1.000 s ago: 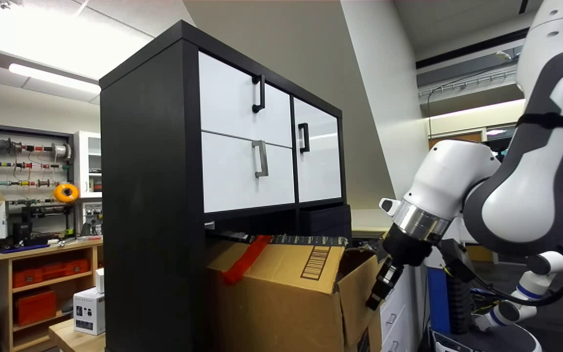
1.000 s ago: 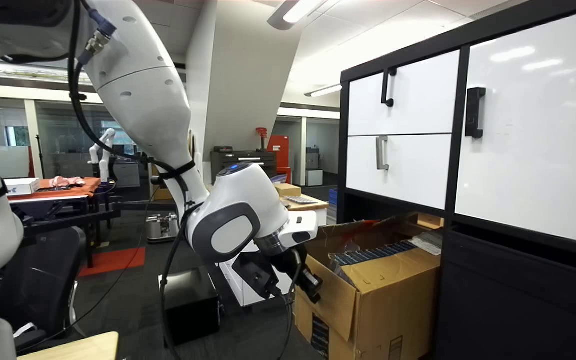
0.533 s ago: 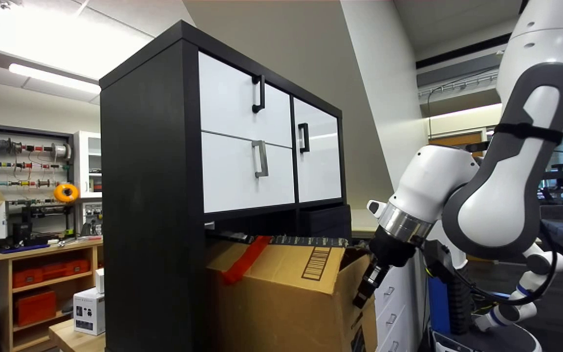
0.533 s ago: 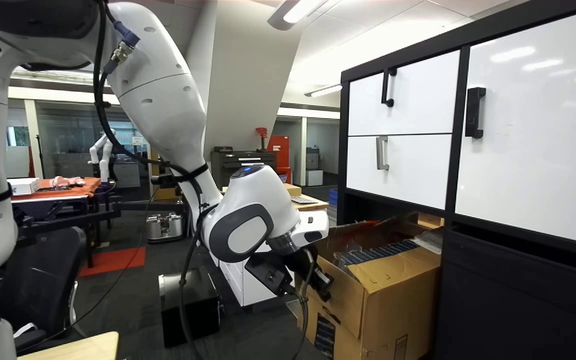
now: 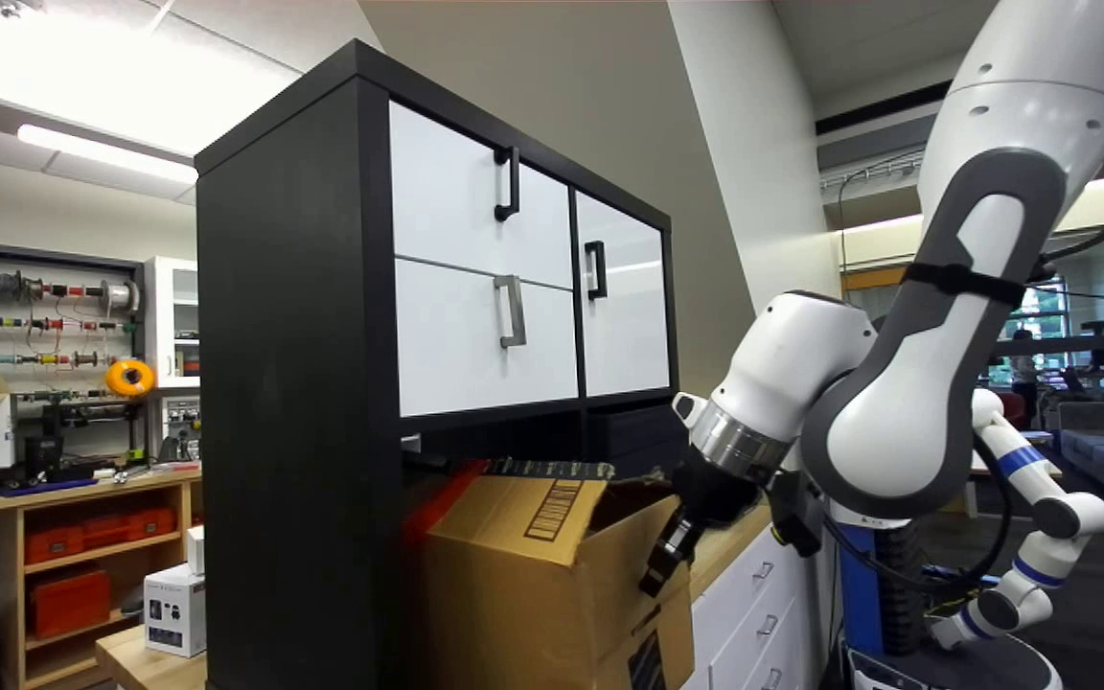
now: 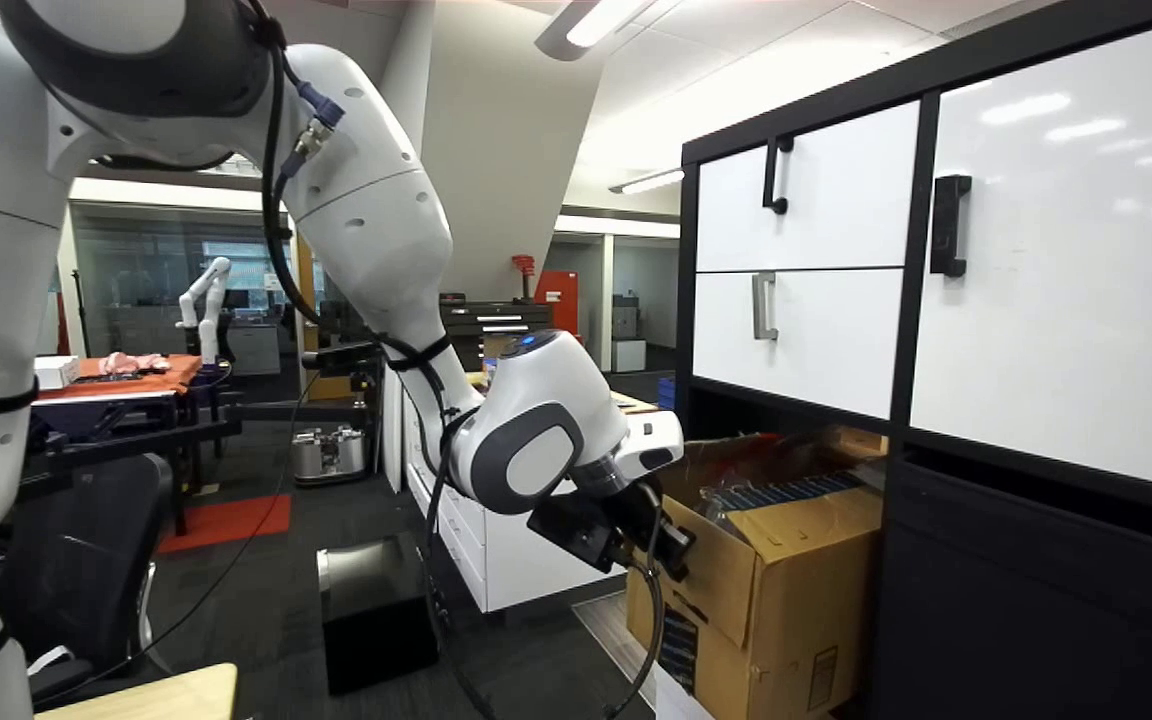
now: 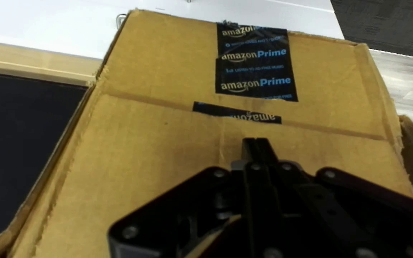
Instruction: Push the box into the shelf
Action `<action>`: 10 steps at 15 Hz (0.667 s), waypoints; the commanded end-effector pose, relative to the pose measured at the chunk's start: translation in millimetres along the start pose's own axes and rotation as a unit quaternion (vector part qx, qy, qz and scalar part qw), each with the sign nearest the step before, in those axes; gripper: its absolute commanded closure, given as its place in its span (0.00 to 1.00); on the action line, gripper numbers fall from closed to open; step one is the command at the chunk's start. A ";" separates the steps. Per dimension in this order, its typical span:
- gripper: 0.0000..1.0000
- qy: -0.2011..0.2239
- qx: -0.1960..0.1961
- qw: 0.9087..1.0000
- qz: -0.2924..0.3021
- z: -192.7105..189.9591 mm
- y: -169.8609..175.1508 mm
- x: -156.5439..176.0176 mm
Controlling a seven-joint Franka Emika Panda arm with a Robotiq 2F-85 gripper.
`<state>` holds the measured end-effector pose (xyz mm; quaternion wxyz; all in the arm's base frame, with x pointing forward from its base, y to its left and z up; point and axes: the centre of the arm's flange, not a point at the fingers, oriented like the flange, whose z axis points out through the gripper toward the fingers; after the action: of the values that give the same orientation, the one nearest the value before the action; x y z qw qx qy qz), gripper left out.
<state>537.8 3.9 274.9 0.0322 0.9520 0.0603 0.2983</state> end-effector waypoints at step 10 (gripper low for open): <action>0.97 0.047 -0.028 0.997 -0.052 62.9 -32.5 77.0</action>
<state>605.2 39.6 269.0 0.0538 0.9374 0.1006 0.3289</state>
